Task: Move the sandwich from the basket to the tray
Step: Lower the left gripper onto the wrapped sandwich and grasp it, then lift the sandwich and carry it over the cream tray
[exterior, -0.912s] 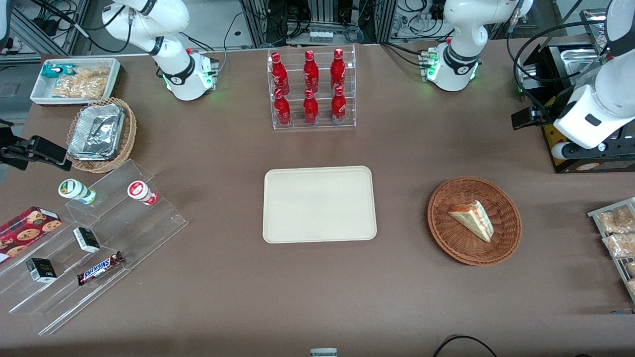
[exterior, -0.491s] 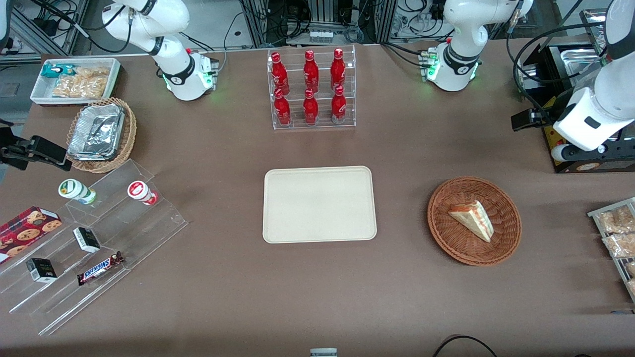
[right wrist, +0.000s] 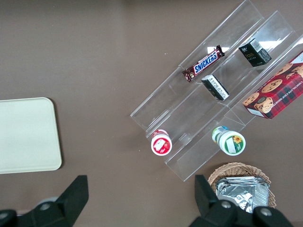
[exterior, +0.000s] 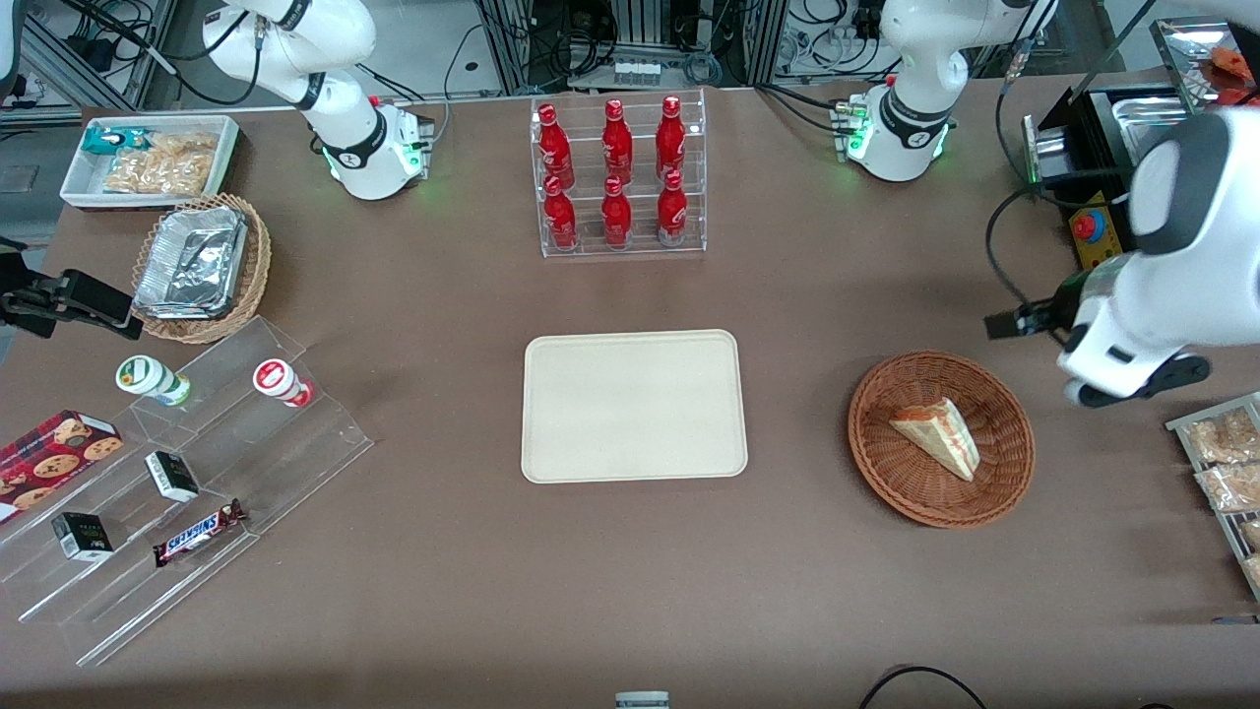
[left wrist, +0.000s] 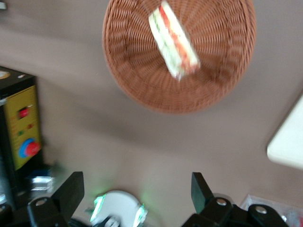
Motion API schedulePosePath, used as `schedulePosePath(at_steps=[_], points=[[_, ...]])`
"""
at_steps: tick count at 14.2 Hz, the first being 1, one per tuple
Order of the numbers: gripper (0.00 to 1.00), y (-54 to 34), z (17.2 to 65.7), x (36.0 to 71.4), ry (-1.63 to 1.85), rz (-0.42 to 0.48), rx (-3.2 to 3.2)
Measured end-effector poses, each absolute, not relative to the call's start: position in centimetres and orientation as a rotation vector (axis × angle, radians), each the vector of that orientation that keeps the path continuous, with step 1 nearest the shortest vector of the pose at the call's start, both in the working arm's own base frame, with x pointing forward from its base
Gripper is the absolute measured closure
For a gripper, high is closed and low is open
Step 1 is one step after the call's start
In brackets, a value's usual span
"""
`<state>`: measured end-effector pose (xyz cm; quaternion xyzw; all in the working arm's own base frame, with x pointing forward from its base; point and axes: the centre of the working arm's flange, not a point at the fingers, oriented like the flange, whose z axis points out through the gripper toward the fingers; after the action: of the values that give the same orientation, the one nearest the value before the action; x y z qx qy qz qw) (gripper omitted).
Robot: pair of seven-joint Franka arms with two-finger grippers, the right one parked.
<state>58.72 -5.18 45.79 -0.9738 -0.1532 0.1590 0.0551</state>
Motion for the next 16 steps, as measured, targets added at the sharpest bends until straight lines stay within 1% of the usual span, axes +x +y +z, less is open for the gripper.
schedulePosePath(at_steps=[2,4,9,12,16], points=[[0.0,-5.5,41.1,58.5,-0.587,0.425,-2.943],[0.0,-5.7,37.8,58.1,-0.701,0.389,-2.923],[0.0,-6.0,31.6,58.6,-0.91,0.35,-2.884],[0.0,-5.6,29.2,59.3,-0.963,0.312,-2.893],[0.0,-5.5,28.9,59.9,-1.005,0.254,-2.907]])
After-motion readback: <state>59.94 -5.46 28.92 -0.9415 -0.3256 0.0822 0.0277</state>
